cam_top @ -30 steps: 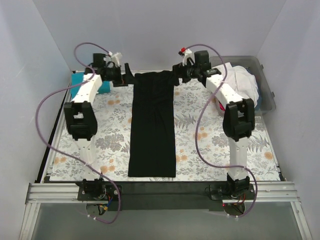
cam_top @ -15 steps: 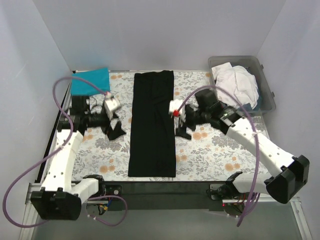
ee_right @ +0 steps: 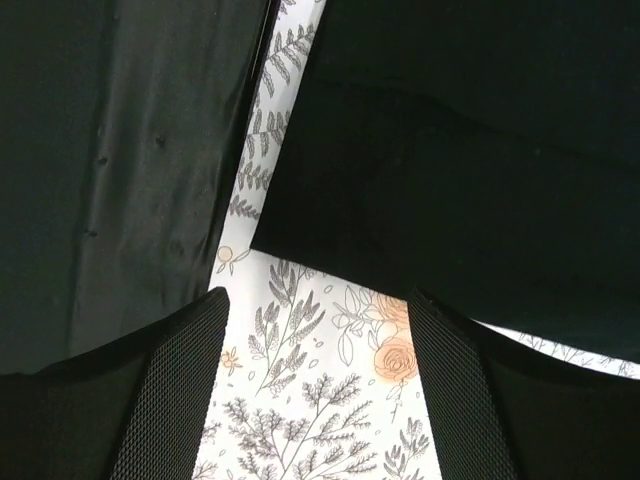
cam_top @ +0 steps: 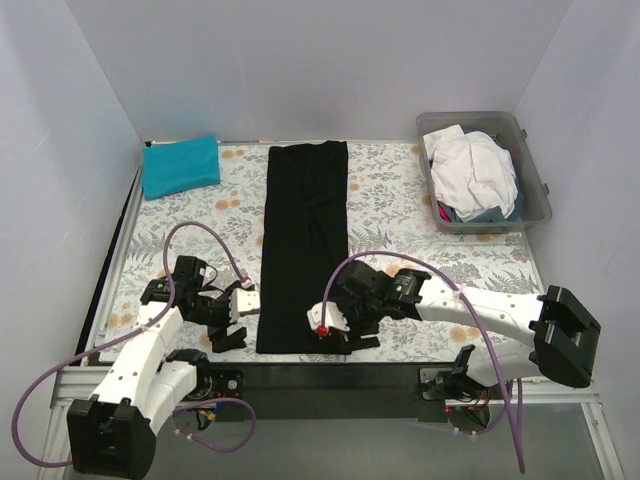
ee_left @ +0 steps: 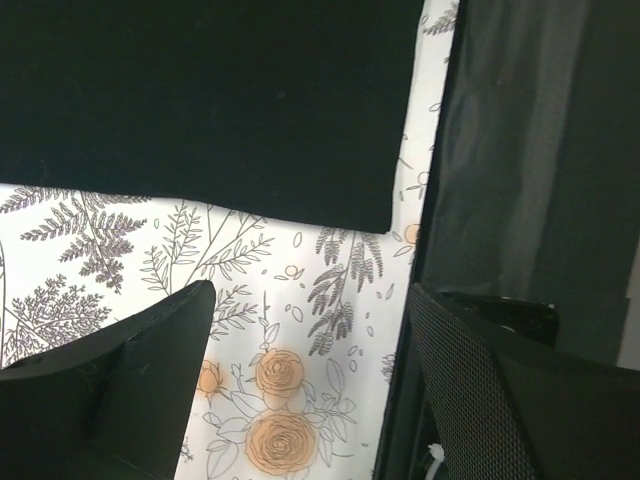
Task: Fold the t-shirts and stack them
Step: Fold the tshirt
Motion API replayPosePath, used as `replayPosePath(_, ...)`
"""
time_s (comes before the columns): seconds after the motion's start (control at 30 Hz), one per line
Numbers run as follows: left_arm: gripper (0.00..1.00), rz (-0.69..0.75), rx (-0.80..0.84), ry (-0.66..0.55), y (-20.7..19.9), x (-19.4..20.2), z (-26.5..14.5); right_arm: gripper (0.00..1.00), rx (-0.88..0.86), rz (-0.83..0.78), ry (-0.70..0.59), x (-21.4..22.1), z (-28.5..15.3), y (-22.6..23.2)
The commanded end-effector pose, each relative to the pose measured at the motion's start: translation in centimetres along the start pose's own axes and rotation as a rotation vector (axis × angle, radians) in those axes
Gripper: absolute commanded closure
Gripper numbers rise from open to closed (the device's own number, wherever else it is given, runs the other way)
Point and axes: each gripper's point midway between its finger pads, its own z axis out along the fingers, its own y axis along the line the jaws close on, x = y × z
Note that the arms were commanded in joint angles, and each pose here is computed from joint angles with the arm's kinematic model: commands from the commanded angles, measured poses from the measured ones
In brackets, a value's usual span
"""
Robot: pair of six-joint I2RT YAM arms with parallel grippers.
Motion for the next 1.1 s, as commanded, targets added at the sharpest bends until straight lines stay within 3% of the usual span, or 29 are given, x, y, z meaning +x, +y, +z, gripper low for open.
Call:
replayPosePath(0.0,0.23,0.107,-0.035,-0.009,1.4,0.0,0.6,0.23,0.071,-0.076,-0.011,-1.2,1.5,0.0)
replayPosePath(0.17,0.26,0.194,0.004,0.010,0.8,-0.2,1.5,0.36,0.037,-0.168,0.003,-1.6,4.2,2.7)
replayPosePath(0.5,0.28,0.231,0.022,0.032,0.4,-0.7,2.5,0.47,0.084,-0.153,0.053,0.7,6.4,2.1)
replayPosePath(0.63,0.29,0.270,0.037,0.035,0.3,-0.7,2.8,0.67,0.065,-0.142,0.078,2.0,7.0,2.6)
replayPosePath(0.7,0.29,0.289,0.052,0.033,0.1,-0.8,2.9,0.70,0.068,-0.139,0.087,2.4,7.2,2.6)
replayPosePath(0.77,0.29,0.326,0.089,0.041,-0.5,-0.7,3.1,0.80,0.073,-0.131,0.095,2.9,7.3,2.7)
replayPosePath(0.8,0.30,0.346,0.100,0.046,-0.7,-0.6,3.2,0.86,0.078,-0.128,0.097,3.0,7.3,2.6)
replayPosePath(0.83,0.30,0.402,0.118,0.052,-0.9,-0.5,3.5,0.98,0.080,-0.126,0.093,2.9,7.3,2.6)
replayPosePath(1.07,0.34,0.636,0.166,0.076,-1.5,1.1,4.1,0.99,0.093,-0.074,0.057,2.2,6.7,1.6)
